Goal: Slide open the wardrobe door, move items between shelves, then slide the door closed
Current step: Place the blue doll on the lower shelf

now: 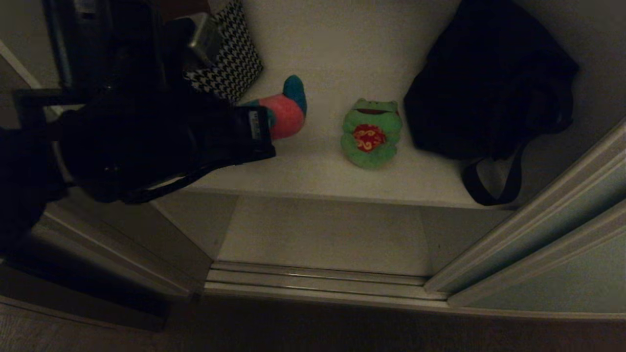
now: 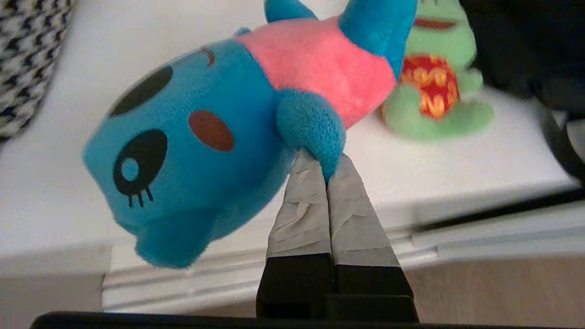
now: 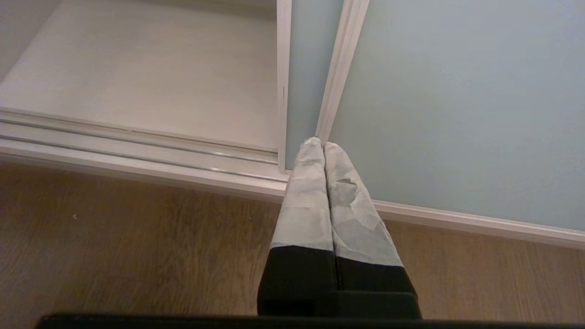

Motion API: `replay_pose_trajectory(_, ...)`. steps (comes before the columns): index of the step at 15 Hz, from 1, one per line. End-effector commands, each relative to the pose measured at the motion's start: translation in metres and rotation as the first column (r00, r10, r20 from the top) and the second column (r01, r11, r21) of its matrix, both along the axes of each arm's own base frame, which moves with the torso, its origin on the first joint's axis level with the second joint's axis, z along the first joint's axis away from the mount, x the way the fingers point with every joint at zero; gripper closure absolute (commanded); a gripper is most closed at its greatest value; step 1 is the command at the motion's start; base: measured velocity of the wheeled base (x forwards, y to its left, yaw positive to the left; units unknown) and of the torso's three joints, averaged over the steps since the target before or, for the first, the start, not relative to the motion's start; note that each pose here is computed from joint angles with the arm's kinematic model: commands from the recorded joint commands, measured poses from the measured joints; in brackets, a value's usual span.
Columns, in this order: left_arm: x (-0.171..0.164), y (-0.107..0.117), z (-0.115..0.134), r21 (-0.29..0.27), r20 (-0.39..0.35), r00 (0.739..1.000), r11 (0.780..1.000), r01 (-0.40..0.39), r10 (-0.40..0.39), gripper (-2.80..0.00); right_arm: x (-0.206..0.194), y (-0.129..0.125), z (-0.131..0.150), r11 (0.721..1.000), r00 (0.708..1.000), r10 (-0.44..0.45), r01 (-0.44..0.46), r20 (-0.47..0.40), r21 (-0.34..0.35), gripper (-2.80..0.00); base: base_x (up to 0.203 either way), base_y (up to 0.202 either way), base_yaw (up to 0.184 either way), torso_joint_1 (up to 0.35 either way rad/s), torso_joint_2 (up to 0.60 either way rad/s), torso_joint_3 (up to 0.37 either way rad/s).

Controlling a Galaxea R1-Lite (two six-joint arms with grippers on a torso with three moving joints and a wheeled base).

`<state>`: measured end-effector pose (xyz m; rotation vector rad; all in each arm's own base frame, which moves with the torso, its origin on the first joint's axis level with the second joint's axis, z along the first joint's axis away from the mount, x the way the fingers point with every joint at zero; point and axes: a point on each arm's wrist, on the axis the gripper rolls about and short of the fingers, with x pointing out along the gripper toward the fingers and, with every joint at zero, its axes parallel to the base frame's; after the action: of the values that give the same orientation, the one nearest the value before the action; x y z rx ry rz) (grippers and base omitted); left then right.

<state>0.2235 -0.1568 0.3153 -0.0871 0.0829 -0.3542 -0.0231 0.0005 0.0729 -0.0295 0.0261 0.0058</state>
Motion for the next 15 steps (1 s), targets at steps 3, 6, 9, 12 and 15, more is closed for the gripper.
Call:
replay_pose_trajectory(3, -0.0283, 0.0208, 0.0091, -0.019, 0.022, 1.000, 1.000, -0.002, 0.002, 0.00, 0.0000, 0.0000, -0.0001, 1.000, 1.000, 0.001, -0.001, 0.000, -0.001, 0.00, 0.000, 0.000, 0.000, 0.000, 0.00, 0.000)
replay_pose_trajectory(6, -0.0292, 0.0212, 0.0081, -0.017, 0.018, 1.000, 1.000, 0.000, 0.000, 0.00, 0.0000, 0.0000, 0.0000, 1.000, 1.000, 0.001, -0.001, 0.000, 0.000, 0.00, -0.050, 0.000, 0.001, 0.000, 0.00, 0.002)
replay_pose_trajectory(9, -0.0306, 0.0227, 0.0094, -0.018, 0.023, 1.000, 1.000, -0.002, 0.003, 0.00, 0.0000, 0.0000, -0.0001, 1.000, 1.000, 0.001, -0.001, 0.000, -0.001, 0.00, -0.196, 0.000, 0.002, 0.000, 0.00, 0.002)
replay_pose_trajectory(12, -0.0296, 0.0220, 0.0070, -0.015, 0.016, 1.000, 1.000, -0.001, 0.001, 0.00, 0.0000, 0.0000, -0.0001, 1.000, 1.000, 0.001, -0.001, 0.000, -0.001, 0.00, -0.193, 0.000, 0.000, 0.000, 0.00, 0.005)
replay_pose_trajectory(15, -0.0291, 0.0215, 0.0025, -0.007, 0.003, 1.000, 1.000, 0.000, 0.000, 0.00, 0.0000, 0.0000, -0.0001, 1.000, 1.000, 0.001, -0.001, 0.000, -0.001, 0.00, -0.196, 0.000, -0.002, 0.002, 0.00, 0.002)
